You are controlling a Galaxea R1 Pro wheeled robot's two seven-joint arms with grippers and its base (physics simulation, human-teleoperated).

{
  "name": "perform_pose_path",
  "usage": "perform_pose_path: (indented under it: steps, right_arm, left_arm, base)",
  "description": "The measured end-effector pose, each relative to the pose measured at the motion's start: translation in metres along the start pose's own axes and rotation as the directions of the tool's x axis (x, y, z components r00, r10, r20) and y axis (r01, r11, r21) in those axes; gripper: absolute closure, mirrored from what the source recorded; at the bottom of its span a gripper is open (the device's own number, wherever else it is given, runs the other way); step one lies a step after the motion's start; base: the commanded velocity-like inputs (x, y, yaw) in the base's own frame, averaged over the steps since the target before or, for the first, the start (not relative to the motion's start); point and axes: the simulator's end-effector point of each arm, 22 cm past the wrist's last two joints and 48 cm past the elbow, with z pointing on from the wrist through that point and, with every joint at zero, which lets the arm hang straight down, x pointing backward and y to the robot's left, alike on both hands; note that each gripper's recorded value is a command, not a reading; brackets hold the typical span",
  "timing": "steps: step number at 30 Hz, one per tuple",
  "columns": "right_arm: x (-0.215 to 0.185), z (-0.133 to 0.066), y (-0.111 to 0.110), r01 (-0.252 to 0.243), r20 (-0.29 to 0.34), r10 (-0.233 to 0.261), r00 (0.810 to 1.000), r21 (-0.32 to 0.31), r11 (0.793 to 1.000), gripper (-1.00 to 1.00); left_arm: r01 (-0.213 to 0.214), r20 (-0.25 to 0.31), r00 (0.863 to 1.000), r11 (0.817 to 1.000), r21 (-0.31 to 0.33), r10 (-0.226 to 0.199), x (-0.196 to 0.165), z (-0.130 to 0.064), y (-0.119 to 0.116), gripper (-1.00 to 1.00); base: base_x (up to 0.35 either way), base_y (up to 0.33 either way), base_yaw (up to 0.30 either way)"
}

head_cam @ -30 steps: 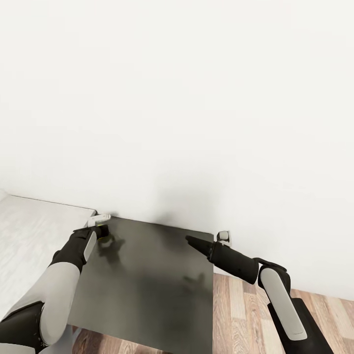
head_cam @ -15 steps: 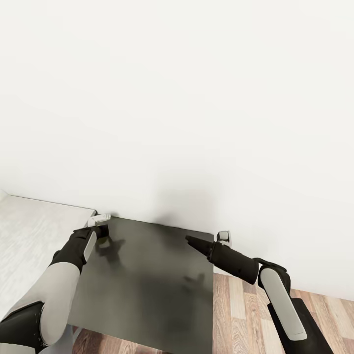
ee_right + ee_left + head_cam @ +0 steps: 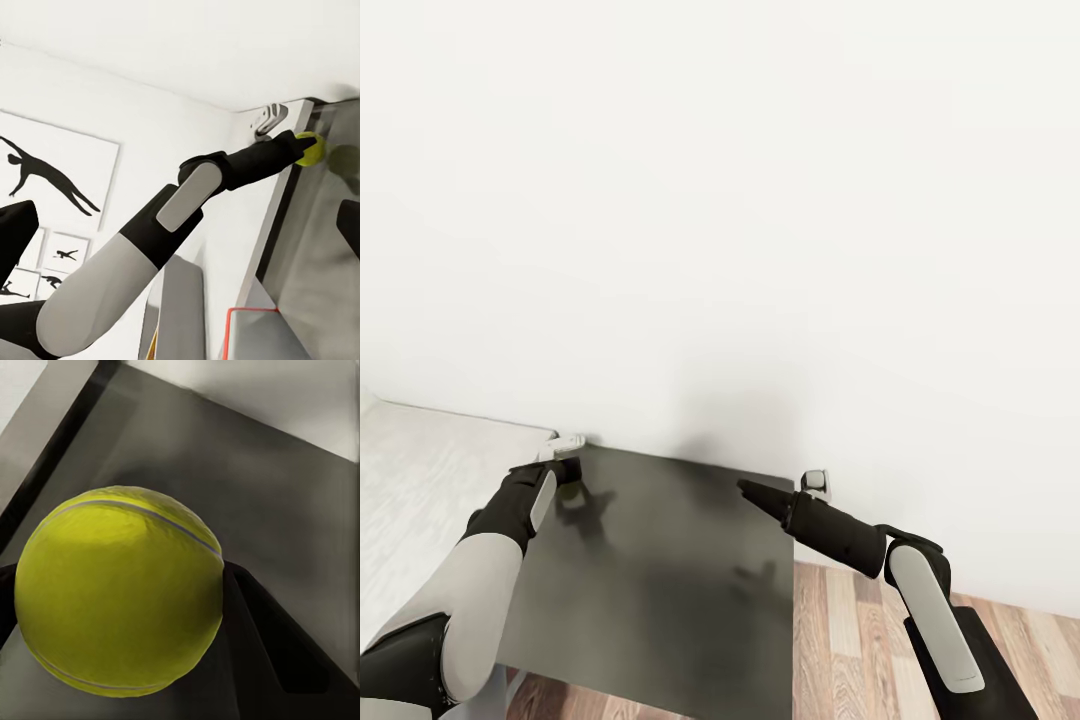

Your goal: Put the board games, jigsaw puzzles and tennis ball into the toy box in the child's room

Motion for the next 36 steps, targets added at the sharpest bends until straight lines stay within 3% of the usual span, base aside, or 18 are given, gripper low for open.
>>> perform_pose_path:
  steps: [12, 16, 20, 26, 31, 33, 35, 36]
  right_arm:
    - [-0.003, -0.001, 0.008, 0.022, 0.004, -0.022, 1.000, -0.001, 1.000, -1.00]
    - [-0.002, -0.002, 0.002, 0.051, -0.006, -0.051, 0.999, 0.036, 0.998, -1.00]
    - [-0.001, -0.002, -0.002, 0.075, -0.013, -0.074, 0.997, 0.063, 0.995, -1.00]
    - [-0.004, -0.004, 0.000, 0.089, -0.011, -0.089, 0.996, 0.070, 0.994, -1.00]
    - [-0.004, -0.006, 0.000, 0.104, -0.014, -0.103, 0.995, 0.081, 0.991, -1.00]
    - [-0.005, -0.008, -0.002, 0.117, -0.017, -0.116, 0.993, 0.098, 0.988, -1.00]
    - [-0.008, -0.010, -0.005, 0.129, -0.017, -0.128, 0.992, 0.116, 0.985, -1.00]
    - [-0.008, -0.011, -0.005, 0.132, -0.016, -0.131, 0.991, 0.119, 0.984, -1.00]
  left_arm:
    - [0.006, 0.001, 1.000, 0.998, 0.058, -0.006, -0.007, -0.008, -0.011, 1.00]
    - [0.013, -0.026, 1.000, 0.992, 0.129, -0.010, -0.005, -0.013, -0.023, 1.00]
    - [0.022, -0.050, 0.999, 0.973, 0.231, -0.011, -0.003, -0.020, -0.043, 1.00]
    - [0.044, -0.101, 0.995, 0.948, 0.315, -0.013, -0.002, -0.031, -0.045, 1.00]
    - [0.079, -0.151, 0.988, 0.907, 0.413, -0.018, -0.003, -0.045, -0.039, 1.00]
    - [0.110, -0.187, 0.982, 0.875, 0.472, -0.023, -0.002, -0.055, -0.038, 1.00]
    - [0.142, -0.214, 0.976, 0.826, 0.546, -0.027, -0.002, -0.068, -0.048, 1.00]
    - [0.149, -0.218, 0.976, 0.812, 0.565, -0.028, -0.003, -0.072, -0.050, 1.00]
  base:
    - [0.000, 0.000, 0.000]
    - [0.000, 0.000, 0.000]
    - [0.000, 0.000, 0.000]
    - [0.000, 0.000, 0.000]
    - [0.000, 0.000, 0.000]
    - [0.000, 0.000, 0.000]
    - [0.000, 0.000, 0.000]
    - [0.000, 0.000, 0.000]
